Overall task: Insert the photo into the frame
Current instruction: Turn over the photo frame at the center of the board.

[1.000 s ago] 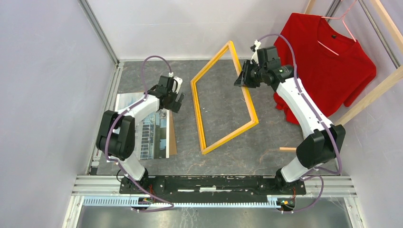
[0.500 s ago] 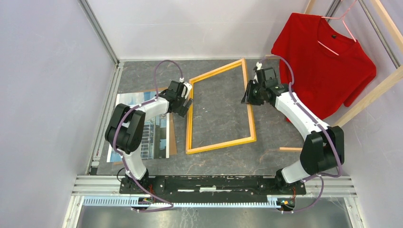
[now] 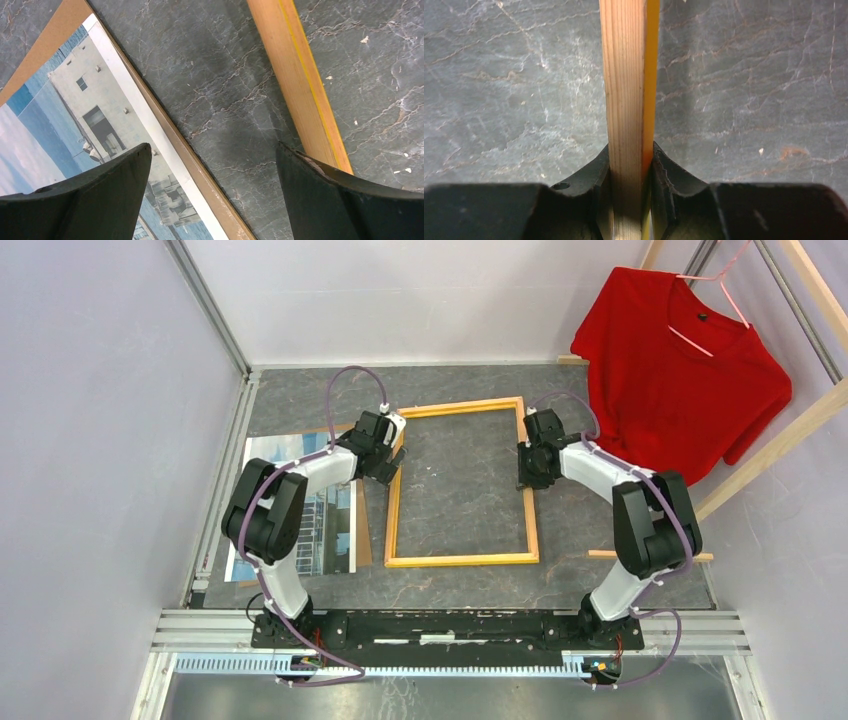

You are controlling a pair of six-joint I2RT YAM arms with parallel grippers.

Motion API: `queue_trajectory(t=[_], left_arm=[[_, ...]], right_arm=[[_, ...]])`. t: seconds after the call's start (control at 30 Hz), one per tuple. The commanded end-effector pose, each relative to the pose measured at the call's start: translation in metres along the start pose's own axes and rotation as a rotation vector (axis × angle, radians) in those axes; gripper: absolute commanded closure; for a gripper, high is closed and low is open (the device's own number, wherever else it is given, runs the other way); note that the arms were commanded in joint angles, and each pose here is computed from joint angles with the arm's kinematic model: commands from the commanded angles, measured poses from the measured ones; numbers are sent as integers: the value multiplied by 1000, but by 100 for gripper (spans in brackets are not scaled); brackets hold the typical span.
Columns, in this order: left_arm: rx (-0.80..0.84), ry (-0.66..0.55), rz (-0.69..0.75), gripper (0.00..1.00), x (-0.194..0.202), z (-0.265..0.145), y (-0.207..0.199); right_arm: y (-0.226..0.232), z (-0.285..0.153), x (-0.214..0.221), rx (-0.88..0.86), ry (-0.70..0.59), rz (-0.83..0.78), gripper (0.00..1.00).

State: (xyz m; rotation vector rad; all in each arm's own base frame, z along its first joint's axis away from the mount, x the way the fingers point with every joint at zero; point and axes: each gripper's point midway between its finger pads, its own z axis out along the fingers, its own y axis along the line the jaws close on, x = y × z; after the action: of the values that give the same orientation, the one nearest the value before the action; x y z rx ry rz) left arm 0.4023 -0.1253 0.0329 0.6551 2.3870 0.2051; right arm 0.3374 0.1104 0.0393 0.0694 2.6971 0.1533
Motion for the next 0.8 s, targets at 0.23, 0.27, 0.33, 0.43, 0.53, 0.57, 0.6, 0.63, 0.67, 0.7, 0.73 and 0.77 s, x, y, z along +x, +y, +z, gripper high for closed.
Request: queue_trajectory(t=[0.23, 0.27, 0.33, 0.43, 0.53, 0.57, 0.6, 0.63, 0.67, 0.7, 0.73, 0.77], left_arm=[[-6, 17, 24, 0, 11, 1, -5], [-6, 16, 23, 0, 11, 0, -5], [0, 17, 24, 0, 11, 1, -6], [12, 20, 21, 0, 11, 1, -8], [17, 23, 21, 0, 11, 0, -9], [18, 24, 21, 0, 11, 0, -9], [17, 23, 20, 0, 11, -1, -9], [16, 24, 21, 0, 12, -1, -9], [17, 27, 20, 0, 12, -1, -9], [25, 28, 16, 0, 12, -1, -10], [38, 30, 10, 0, 12, -2, -13], [54, 30, 1, 0, 10, -3, -15]], right_arm=[[-16, 37, -15, 97, -41, -46, 73], [-17, 38, -14, 104, -38, -47, 71], [-20, 39, -13, 116, -36, -53, 61], [-23, 39, -13, 133, -31, -62, 47], [-25, 37, -15, 146, -30, -67, 32], [-24, 37, -16, 145, -33, -67, 30], [-24, 35, -18, 144, -40, -67, 30], [-24, 33, -20, 144, -48, -65, 30], [-24, 31, -23, 146, -58, -65, 29], [-24, 29, -25, 147, -65, -63, 29], [-24, 25, -29, 152, -78, -60, 29], [-23, 20, -35, 152, -94, -57, 29]])
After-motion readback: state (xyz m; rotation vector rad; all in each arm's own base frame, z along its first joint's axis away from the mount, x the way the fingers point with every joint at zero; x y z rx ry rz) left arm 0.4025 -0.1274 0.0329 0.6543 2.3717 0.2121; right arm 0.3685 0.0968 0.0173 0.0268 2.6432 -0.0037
